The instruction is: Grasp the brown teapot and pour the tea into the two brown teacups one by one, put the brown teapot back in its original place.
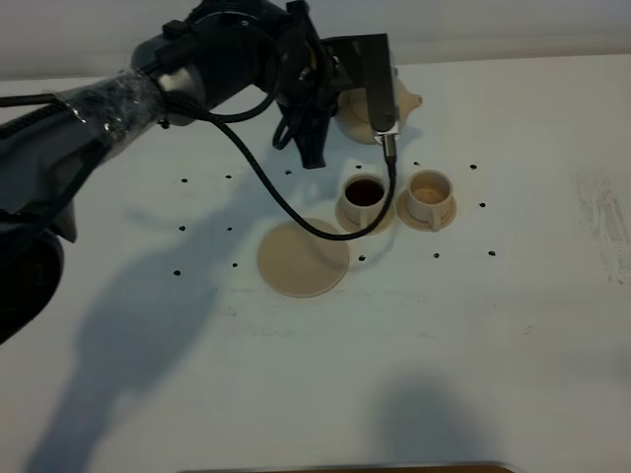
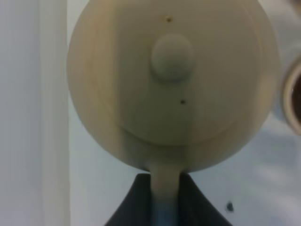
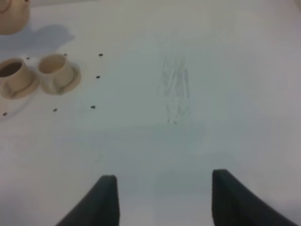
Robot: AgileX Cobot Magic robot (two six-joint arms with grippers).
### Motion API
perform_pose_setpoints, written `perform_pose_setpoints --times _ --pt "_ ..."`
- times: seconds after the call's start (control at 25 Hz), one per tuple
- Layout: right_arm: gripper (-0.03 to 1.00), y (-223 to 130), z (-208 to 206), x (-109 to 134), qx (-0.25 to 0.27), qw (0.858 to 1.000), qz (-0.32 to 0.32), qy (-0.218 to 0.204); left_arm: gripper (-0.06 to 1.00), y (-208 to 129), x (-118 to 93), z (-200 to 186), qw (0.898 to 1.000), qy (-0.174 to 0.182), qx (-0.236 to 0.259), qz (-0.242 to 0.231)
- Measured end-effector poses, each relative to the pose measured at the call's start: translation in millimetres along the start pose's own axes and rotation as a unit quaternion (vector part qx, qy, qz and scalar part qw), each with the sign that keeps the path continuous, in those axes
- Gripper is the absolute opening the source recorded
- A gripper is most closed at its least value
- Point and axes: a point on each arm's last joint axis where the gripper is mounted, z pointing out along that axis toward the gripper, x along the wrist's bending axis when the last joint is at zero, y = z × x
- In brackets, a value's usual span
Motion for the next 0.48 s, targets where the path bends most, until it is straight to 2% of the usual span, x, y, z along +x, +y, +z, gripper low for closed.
perform_pose_setpoints --times 0.48 --pt "0.43 0.0 0.0 0.0 0.000 1.000 0.000 0.000 0.16 6.6 -2.5 1.9 0.996 0.002 -0.006 0.090"
